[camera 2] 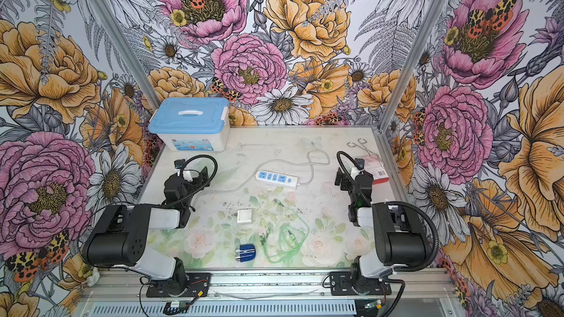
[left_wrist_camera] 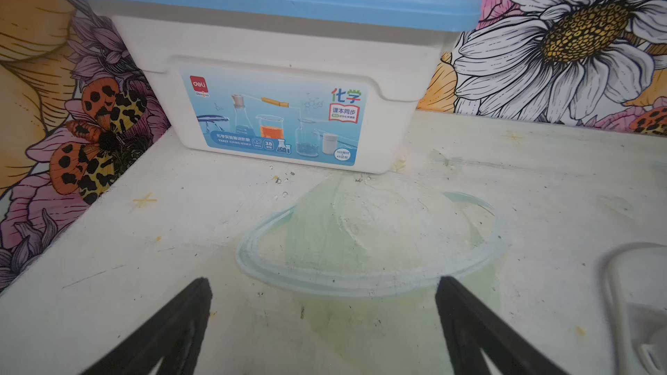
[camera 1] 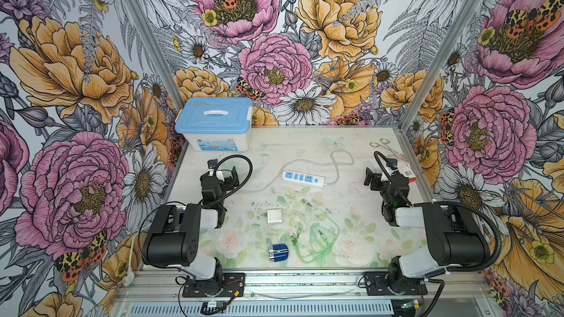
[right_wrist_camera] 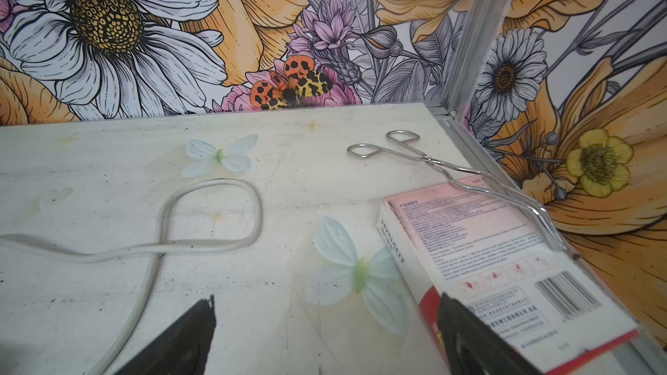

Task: Charge the electric shaver
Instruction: Pick up the charging cable from the center of the board.

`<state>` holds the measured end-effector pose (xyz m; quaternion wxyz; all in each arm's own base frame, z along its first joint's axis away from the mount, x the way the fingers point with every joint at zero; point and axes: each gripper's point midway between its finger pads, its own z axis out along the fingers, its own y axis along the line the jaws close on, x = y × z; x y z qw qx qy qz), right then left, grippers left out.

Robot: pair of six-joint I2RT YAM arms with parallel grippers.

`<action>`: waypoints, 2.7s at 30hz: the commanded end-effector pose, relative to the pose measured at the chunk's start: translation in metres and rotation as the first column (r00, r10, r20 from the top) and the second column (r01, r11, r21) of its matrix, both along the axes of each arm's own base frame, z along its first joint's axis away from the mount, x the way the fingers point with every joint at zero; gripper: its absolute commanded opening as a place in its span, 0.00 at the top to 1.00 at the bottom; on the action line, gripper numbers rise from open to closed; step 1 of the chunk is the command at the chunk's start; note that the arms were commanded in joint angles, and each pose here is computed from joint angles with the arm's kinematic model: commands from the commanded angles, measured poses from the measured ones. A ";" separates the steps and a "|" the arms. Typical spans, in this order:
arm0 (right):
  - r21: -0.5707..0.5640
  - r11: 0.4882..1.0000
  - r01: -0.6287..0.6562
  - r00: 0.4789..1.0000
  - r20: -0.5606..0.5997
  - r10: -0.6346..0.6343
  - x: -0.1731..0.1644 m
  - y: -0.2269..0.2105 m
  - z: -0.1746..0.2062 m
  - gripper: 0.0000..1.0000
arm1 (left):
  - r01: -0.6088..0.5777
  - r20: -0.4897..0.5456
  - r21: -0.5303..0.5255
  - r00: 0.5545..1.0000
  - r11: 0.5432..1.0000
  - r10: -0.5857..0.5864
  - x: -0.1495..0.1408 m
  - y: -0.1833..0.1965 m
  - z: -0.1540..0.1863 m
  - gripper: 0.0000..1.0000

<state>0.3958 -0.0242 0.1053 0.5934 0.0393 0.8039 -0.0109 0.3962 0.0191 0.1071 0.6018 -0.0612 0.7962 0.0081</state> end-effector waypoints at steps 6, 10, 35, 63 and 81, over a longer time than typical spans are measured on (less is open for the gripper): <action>-0.002 1.000 -0.009 0.999 0.033 0.009 0.007 0.000 0.008 0.04 | 0.019 0.036 0.017 0.999 1.000 -0.019 0.007 -0.002 0.011 0.01; -0.003 1.000 -0.011 0.999 0.035 0.011 0.007 0.001 0.008 0.05 | 0.041 0.040 0.003 0.998 0.999 -0.041 0.008 -0.002 0.011 0.01; -0.018 1.000 -0.001 0.998 -0.062 0.000 0.013 0.005 0.063 0.26 | -0.221 -0.059 0.082 0.972 0.972 0.226 0.005 0.021 0.048 0.19; 0.243 0.710 -0.661 0.517 -0.538 0.666 -0.104 0.275 -0.035 0.64 | 0.240 -0.312 -0.395 0.873 0.887 -0.375 -0.049 -0.107 0.106 0.19; 0.186 0.703 -0.687 0.476 -0.616 0.628 -0.095 0.302 -0.071 0.77 | 0.283 -0.334 -0.420 0.836 0.862 -0.437 -0.047 -0.116 0.095 0.18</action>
